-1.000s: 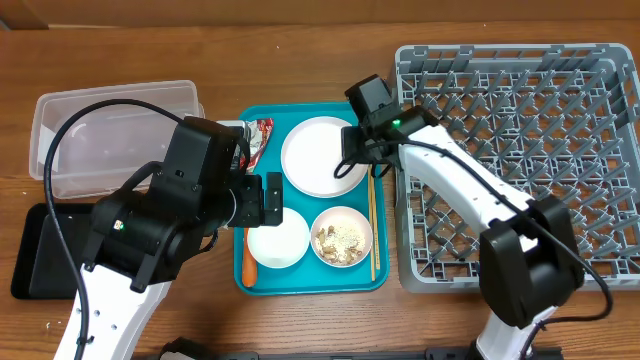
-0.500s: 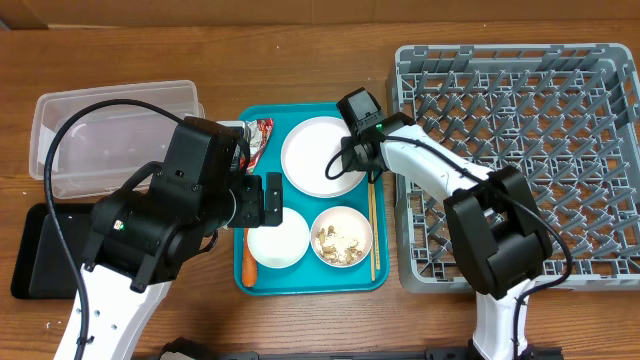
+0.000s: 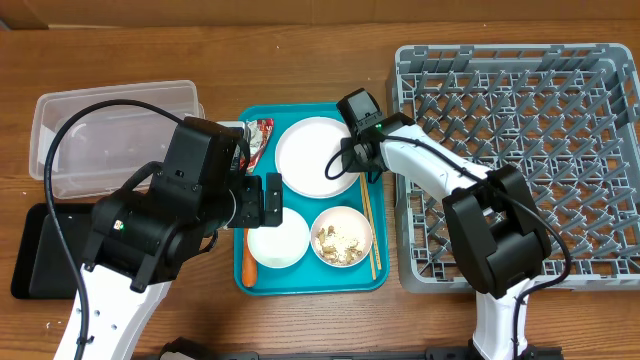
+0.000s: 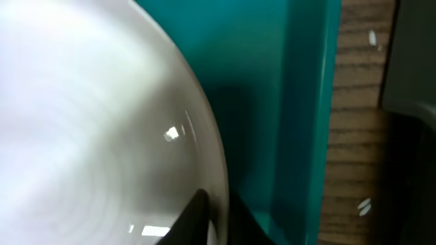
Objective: Sort waste into correct bins and load items into the dishwasher
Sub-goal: 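Move the right gripper to the edge of the large white plate, then lift the white plate and stand it upright in the rack's back corner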
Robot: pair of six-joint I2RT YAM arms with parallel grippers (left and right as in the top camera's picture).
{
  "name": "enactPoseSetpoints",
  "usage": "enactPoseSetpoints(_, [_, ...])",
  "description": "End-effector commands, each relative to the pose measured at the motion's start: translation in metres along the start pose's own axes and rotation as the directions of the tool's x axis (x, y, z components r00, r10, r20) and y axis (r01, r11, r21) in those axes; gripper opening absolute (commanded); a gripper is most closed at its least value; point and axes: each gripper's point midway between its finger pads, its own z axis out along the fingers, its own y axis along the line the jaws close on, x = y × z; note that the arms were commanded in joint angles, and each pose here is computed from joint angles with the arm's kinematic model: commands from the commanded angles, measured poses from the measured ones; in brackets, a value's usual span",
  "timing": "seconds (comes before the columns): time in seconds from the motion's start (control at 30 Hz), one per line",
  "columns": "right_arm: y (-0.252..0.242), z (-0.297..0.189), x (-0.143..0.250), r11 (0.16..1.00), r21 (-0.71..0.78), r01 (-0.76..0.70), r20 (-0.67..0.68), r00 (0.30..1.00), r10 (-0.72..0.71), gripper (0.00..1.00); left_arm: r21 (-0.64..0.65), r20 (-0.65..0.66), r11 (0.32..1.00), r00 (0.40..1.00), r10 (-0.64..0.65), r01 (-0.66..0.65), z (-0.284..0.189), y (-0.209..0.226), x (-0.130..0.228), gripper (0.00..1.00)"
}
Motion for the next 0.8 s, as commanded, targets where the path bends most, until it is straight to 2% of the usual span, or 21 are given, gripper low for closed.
enactPoseSetpoints(0.0, [0.0, 0.0, 0.001, 1.0, 0.014, 0.012, -0.003, 1.0, -0.012, 0.04, -0.009, 0.028, 1.0, 1.0, 0.005, -0.004, -0.005, 0.002, -0.006, 1.0])
enactPoseSetpoints(0.4, [0.001, -0.028, -0.006, 1.0, 0.008, 0.011, 0.009, 1.0, -0.011, 0.04, -0.009, 0.027, 1.0, 1.0, 0.005, -0.004, -0.005, 0.002, -0.006, 1.0])
enactPoseSetpoints(0.77, [0.005, -0.106, -0.027, 0.999, -0.054, 0.005, 0.148, 0.989, 0.003, 0.04, -0.015, 0.014, 1.0, 1.0, 0.005, -0.004, 0.0, 0.002, -0.006, 1.0])
